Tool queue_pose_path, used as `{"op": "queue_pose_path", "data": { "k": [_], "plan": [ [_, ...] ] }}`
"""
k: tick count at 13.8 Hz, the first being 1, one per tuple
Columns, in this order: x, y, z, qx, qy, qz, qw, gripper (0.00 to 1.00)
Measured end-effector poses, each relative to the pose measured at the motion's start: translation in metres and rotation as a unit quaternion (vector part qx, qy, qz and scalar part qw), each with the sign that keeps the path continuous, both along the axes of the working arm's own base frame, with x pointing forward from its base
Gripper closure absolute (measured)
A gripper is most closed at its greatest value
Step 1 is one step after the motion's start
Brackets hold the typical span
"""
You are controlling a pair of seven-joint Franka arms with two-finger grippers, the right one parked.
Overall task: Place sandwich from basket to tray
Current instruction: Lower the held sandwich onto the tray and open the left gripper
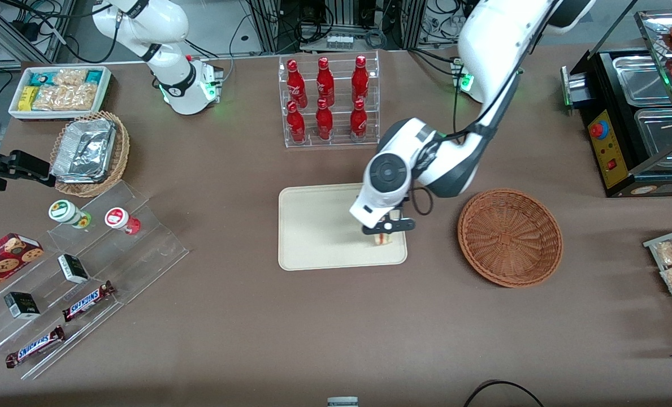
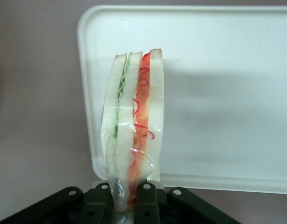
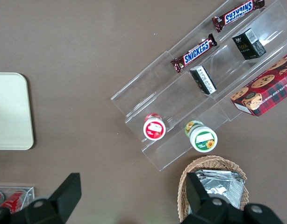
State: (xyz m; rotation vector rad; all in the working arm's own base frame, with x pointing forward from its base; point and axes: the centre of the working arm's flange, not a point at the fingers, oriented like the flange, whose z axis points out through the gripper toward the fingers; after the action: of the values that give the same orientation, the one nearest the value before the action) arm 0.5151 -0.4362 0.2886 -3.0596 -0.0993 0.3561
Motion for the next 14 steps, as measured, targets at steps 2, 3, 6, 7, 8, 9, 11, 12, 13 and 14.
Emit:
{"op": "queue_pose_path", "data": {
  "k": [2,3,6,7,8,9,11,12,13,14],
  "plan": [
    [-0.006,-0.022,-0.015,0.001,0.004,0.003,1.0000,0.85],
    [-0.010,-0.032,-0.021,0.003,0.005,0.005,1.0000,0.85],
    [-0.020,-0.056,-0.031,0.004,0.005,0.008,0.9999,0.85],
    [-0.021,-0.063,-0.031,0.003,0.003,0.009,1.0000,0.85],
    [-0.021,-0.069,-0.032,0.003,-0.002,0.009,1.0000,0.85],
    [-0.021,-0.074,-0.034,0.006,-0.009,0.009,0.9999,0.85],
    [-0.020,-0.081,-0.038,0.011,-0.022,0.011,0.9996,0.85],
    [-0.020,-0.082,-0.039,0.012,-0.024,0.011,0.9996,0.85],
    [-0.019,-0.083,-0.040,0.012,-0.025,0.012,0.9995,0.85],
    [-0.018,-0.083,-0.040,0.011,-0.026,0.013,0.9995,0.85]
  ]
}}
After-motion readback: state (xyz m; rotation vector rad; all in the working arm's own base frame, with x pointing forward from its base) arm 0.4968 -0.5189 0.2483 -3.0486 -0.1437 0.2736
